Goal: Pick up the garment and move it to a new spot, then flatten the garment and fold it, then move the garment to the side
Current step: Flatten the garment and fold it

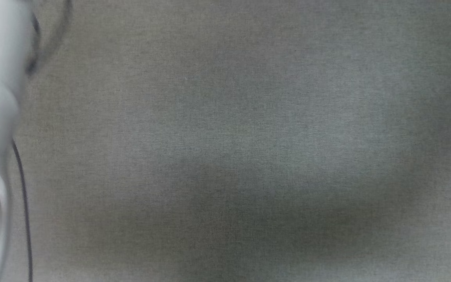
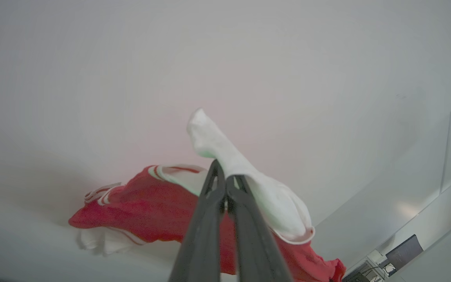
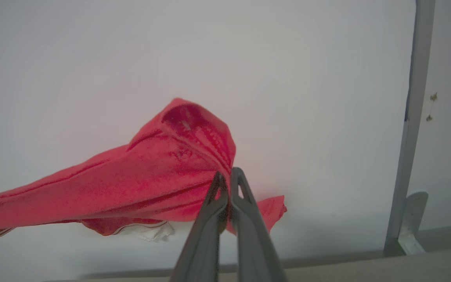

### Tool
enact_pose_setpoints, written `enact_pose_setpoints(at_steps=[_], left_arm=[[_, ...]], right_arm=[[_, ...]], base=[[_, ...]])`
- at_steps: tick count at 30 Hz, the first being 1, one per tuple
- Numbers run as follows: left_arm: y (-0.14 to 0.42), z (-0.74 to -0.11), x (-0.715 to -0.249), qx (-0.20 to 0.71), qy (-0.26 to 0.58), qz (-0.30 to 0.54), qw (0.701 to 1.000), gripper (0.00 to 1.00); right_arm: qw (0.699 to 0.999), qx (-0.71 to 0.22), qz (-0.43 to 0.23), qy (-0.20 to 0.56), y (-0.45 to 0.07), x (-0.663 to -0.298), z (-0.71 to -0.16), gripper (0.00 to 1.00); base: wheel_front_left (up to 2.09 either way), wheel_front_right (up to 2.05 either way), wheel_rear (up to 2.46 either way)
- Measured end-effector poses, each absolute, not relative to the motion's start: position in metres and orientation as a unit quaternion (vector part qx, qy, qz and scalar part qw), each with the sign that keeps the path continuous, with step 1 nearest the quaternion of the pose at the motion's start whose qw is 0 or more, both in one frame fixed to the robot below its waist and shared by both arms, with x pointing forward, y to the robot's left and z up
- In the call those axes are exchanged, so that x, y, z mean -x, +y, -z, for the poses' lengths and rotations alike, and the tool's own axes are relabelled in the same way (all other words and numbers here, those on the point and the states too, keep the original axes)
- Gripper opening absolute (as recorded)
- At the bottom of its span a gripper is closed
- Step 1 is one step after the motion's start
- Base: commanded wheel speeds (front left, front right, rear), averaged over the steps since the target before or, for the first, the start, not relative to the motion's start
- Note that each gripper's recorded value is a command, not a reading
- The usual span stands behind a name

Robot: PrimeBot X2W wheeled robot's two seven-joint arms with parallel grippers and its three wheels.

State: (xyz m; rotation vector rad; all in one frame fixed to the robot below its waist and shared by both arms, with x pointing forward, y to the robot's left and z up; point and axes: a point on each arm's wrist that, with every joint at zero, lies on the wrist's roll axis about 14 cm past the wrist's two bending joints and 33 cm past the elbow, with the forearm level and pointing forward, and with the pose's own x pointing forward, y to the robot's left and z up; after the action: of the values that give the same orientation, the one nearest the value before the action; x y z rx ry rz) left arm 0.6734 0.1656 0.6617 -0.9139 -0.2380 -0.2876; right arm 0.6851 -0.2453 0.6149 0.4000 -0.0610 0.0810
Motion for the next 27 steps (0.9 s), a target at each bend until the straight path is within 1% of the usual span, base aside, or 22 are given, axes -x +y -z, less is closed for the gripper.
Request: enact_pose_setpoints(at_steps=[4,8,9,11,14,19,22,27], left_arm=[[0.166,-0.588,-0.656,0.467,-0.046,0.119,0.875,0.00],[0.158,-0.512,-0.617,0.479,0.036,0.105,0.871,0.00],[0.158,-0.512,-0.617,0.479,0.036,0.105,0.871,0.00],[0.158,-0.490,-0.596,0.483,0.060,0.099,0.868,0.00],[0.158,-0.468,-0.562,0.463,0.084,0.099,0.877,0.00],[0.152,-0.449,-0.505,0.454,0.120,0.108,0.877,0.00],[0.152,-0.438,-0.472,0.438,0.146,0.113,0.880,0.00],[0.142,-0.436,-0.430,0.437,0.173,0.132,0.873,0.00]], right_arm=[[0.976,-0.208,-0.039,0.045,-0.242,-0.673,-0.548,0.00],[0.969,-0.214,-0.038,0.114,-0.242,-0.647,-0.486,0.00],[0.969,-0.214,-0.038,0.114,-0.242,-0.647,-0.486,0.00],[0.964,-0.220,-0.044,0.141,-0.241,-0.630,-0.467,0.00],[0.956,-0.236,-0.055,0.164,-0.240,-0.604,-0.451,0.00],[0.944,-0.245,-0.077,0.209,-0.237,-0.554,-0.434,0.00],[0.936,-0.252,-0.092,0.229,-0.233,-0.525,-0.432,0.00],[0.929,-0.262,-0.091,0.243,-0.240,-0.487,-0.437,0.00]], base=[[0.00,0.00,0.00],[0.00,0.00,0.00],[0.00,0.00,0.00],[0.00,0.00,0.00],[0.00,0.00,0.00],[0.00,0.00,0.00],[0.00,0.00,0.00],[0.00,0.00,0.00]])
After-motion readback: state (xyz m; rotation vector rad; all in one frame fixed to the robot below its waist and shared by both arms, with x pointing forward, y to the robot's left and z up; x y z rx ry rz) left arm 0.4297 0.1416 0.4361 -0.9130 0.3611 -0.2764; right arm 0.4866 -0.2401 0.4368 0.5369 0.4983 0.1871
